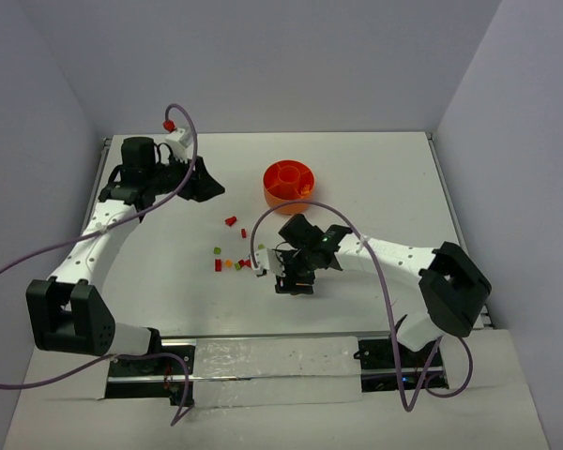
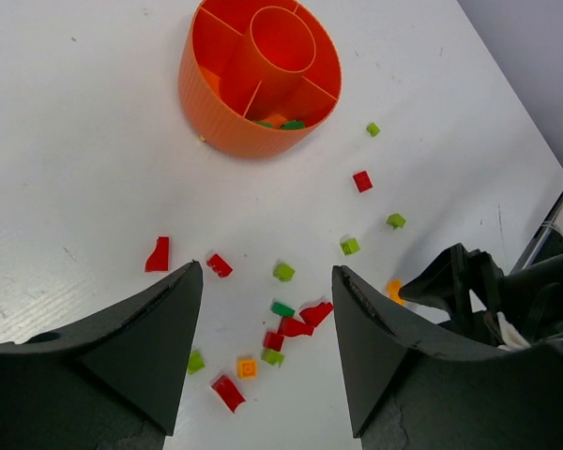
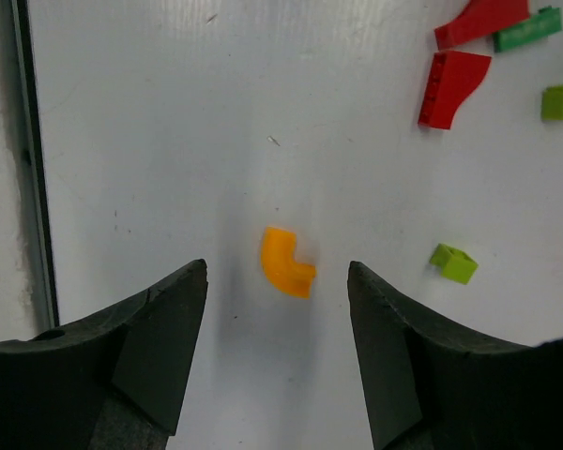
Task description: Sort the legos into containers by color
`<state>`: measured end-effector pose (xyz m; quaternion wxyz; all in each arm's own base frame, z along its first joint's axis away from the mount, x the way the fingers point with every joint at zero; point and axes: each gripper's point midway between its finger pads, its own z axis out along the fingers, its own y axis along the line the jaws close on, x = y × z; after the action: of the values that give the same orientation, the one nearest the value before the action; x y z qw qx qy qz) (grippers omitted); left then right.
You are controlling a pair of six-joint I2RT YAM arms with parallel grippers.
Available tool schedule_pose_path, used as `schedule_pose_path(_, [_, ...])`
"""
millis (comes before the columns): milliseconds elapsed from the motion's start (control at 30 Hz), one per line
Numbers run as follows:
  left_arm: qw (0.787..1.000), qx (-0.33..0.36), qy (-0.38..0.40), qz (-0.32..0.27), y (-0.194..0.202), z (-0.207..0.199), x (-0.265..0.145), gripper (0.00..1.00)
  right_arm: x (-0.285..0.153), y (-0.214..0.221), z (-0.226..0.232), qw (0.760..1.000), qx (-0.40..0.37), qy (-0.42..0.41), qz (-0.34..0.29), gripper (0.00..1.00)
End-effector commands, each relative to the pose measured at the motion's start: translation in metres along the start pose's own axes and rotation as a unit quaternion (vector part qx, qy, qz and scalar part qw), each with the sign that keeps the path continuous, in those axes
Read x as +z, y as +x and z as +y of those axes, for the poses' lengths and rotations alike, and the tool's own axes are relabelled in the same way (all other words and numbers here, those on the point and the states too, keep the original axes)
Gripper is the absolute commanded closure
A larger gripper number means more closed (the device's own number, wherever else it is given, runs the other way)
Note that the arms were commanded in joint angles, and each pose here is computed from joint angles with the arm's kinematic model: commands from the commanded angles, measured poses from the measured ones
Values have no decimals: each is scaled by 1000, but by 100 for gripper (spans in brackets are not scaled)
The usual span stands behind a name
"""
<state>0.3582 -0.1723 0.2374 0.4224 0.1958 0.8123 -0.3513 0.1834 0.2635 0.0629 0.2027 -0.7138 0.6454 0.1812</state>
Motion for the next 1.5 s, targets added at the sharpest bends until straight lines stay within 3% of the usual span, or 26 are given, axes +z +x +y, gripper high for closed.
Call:
schedule_pose_path(0, [999,30,1,-24,-12,-12,-17,33,14,2,0,997,-73,-7,15,31])
schedule_pose_path(233, [999,37,-16,-26,-14,-10,-22,32,30,17,6,993,-105,-32,44,32])
schedule_pose_path(400, [999,39,-28,-23,-13,-5,-23,32,39,37,13,989,-121,-47,68,40])
schedule_pose_path(633, [999,39,-31,-21,-14,-2,-20,32,45,47,14,987,-120,-58,86,54])
schedule_pose_path(900, [998,39,-35,-17,-12,3,-18,33,31,27,3,992,-102,-30,63,82])
schedule_pose_path(1067, [998,29,-44,-20,-12,9,-13,34,-15,-6,-41,1000,10,17,-10,86])
schedule_pose_path(1133, [998,24,-51,-19,-10,13,-11,34,-48,-16,-80,993,88,45,-62,86])
schedule_pose_path(1200, [998,21,-57,-18,-9,17,-10,34,-67,-30,-99,987,113,53,-103,86])
schedule_pose_path(1267, [997,18,-70,-23,-9,23,-9,35,-111,-28,-147,961,200,100,-165,87])
schedule_pose_path(1467, [997,9,-74,-21,-6,28,-3,36,-157,-12,-219,892,335,180,-246,87])
